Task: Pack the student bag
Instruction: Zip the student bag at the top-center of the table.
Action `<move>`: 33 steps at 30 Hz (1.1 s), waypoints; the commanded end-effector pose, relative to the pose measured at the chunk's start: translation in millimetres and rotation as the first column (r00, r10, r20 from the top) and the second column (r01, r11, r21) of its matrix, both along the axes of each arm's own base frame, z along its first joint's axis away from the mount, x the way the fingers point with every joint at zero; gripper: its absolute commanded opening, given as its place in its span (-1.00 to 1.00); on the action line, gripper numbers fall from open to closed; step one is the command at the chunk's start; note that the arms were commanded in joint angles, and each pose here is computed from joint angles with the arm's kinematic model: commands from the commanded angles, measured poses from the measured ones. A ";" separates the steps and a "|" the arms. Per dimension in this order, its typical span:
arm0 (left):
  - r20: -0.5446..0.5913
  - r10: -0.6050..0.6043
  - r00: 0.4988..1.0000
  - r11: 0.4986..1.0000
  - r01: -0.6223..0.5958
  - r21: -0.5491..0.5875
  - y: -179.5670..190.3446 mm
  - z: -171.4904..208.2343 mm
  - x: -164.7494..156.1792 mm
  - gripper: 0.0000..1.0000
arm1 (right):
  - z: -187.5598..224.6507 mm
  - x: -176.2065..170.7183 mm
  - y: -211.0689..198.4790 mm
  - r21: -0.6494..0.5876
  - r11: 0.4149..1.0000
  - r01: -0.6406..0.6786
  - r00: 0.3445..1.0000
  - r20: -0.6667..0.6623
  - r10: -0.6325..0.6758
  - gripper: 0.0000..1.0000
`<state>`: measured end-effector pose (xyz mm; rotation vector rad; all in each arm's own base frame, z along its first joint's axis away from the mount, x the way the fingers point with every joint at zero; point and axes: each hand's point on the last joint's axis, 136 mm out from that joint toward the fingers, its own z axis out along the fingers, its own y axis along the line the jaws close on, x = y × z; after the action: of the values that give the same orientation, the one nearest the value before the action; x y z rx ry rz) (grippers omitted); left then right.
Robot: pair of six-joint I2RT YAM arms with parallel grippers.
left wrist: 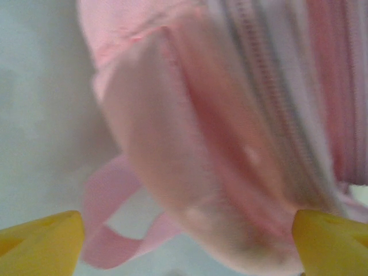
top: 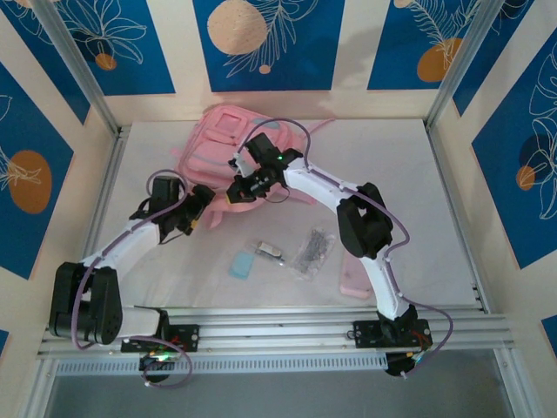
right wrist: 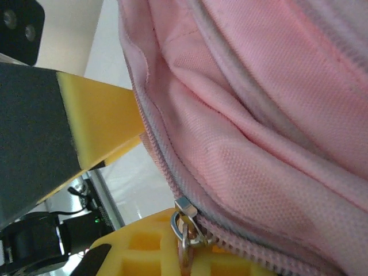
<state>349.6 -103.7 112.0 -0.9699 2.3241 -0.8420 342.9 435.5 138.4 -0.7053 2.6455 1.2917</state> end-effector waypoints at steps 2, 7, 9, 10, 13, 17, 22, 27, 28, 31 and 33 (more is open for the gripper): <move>0.095 0.066 0.993 0.998 -0.065 -0.016 -4.6 10.2 27.8 0.50 | 34.7 -20.5 16.9 0.155 0.985 -0.078 0.997 -0.006 0.079 -1.00; 0.102 0.082 0.991 0.997 -0.082 -0.004 -2.7 -3.9 31.2 -0.48 | 26.2 -40.4 1.0 0.132 0.984 -0.123 0.990 -0.052 0.131 -1.00; 0.094 0.074 0.993 0.997 -0.077 0.027 0.5 -5.5 27.3 -1.00 | 21.0 -48.5 -10.1 0.103 0.983 -0.153 0.985 -0.068 0.160 -1.00; 0.096 0.065 0.993 0.997 -0.069 0.044 1.7 -4.5 25.9 -1.00 | 16.7 -52.4 -17.1 0.083 0.982 -0.169 0.982 -0.072 0.175 -1.00; 0.096 0.056 0.994 0.994 -0.064 0.086 8.2 -3.1 20.7 -1.00 | -0.3 -59.8 -42.9 -0.012 0.978 -0.206 0.975 -0.091 0.204 -1.00; 0.090 0.044 0.995 0.992 -0.054 0.118 15.2 -1.9 14.7 -1.00 | -40.6 -50.9 -102.4 -0.302 0.930 -0.210 0.977 -0.091 0.191 -1.00; 0.064 0.026 0.998 0.991 -0.034 0.130 17.5 -6.2 7.2 -1.00 | -70.2 -3.4 -181.3 -0.571 0.817 -0.078 0.997 -0.022 0.080 -1.00; 0.060 0.038 0.997 0.990 -0.045 0.131 21.2 -7.9 3.8 -1.00 | -71.8 64.3 -233.5 -0.614 0.782 0.108 0.993 0.099 -0.060 -1.00; 0.062 0.038 0.997 0.990 -0.046 0.134 22.4 -6.6 3.7 -1.00 | -72.4 79.6 -246.5 -0.632 0.759 0.156 0.987 0.133 -0.092 -1.00; 0.066 0.048 0.997 0.987 -0.057 0.149 27.9 -3.5 1.6 -1.00 | -70.6 116.8 -277.8 -0.660 0.698 0.279 0.959 0.224 -0.171 -1.00; 0.071 0.051 0.996 0.986 -0.062 0.156 30.8 -1.1 -0.1 -1.00 | -69.1 133.5 -288.5 -0.651 0.683 0.331 0.943 0.258 -0.211 -1.00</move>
<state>350.0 -107.1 107.5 -0.8824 2.3076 -0.7960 440.2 218.7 70.0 -0.6203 2.8924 0.4393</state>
